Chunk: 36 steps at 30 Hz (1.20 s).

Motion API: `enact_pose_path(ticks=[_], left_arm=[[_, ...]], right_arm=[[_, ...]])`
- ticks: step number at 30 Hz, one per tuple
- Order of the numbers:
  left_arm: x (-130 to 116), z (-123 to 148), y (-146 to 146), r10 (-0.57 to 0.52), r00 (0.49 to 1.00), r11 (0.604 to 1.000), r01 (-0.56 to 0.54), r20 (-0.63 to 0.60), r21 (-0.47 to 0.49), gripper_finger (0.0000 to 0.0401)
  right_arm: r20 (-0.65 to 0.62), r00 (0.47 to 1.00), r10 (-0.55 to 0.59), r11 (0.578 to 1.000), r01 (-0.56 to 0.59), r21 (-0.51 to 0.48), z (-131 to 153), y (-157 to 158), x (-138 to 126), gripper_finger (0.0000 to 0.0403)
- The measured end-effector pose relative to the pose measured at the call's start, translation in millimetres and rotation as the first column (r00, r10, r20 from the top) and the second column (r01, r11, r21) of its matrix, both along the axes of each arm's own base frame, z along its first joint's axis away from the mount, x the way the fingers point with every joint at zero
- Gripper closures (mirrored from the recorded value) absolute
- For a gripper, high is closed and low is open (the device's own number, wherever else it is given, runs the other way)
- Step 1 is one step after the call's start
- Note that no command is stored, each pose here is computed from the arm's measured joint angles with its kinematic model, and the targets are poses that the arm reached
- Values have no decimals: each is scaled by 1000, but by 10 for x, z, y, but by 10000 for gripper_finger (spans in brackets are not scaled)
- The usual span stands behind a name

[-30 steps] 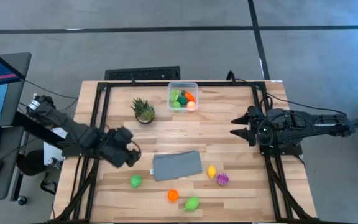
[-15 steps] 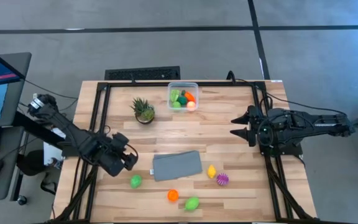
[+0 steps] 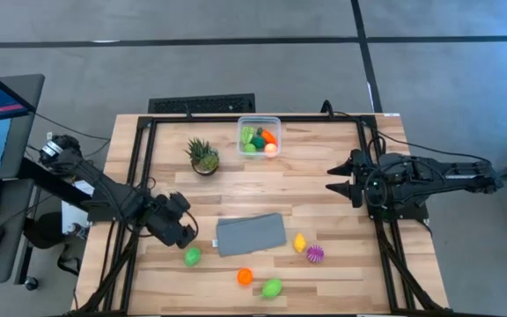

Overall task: Pick and placing Produce into tupperware
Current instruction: Put the pear into the bin

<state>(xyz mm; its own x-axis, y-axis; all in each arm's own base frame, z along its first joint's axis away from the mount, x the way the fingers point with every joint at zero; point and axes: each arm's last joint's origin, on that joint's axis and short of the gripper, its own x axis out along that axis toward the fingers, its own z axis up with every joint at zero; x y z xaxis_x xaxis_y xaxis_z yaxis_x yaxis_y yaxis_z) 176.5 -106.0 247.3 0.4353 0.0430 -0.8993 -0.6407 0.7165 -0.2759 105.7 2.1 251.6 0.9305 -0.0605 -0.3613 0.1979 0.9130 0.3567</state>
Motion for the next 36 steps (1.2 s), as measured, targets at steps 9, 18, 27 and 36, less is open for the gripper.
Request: enact_pose_path(ticks=[9,18,27,36], left_arm=[[-6,-187,-238,-45,990,998,40,-130,-47,52],[-69,-218,-378,288,945,932,-313,-154,-180,52],[-6,-355,-516,379,902,881,-420,-206,-218,52],[166,-591,-682,371,904,878,-416,-212,-238,52]], right_arm=[[-17,1000,20,1000,-20,1,-15,21,-7,81],[-22,999,29,1000,-29,-4,-19,28,-9,81],[-22,999,34,999,-35,-15,-18,30,-9,81],[-21,999,35,999,-35,-15,-18,30,-9,81]])
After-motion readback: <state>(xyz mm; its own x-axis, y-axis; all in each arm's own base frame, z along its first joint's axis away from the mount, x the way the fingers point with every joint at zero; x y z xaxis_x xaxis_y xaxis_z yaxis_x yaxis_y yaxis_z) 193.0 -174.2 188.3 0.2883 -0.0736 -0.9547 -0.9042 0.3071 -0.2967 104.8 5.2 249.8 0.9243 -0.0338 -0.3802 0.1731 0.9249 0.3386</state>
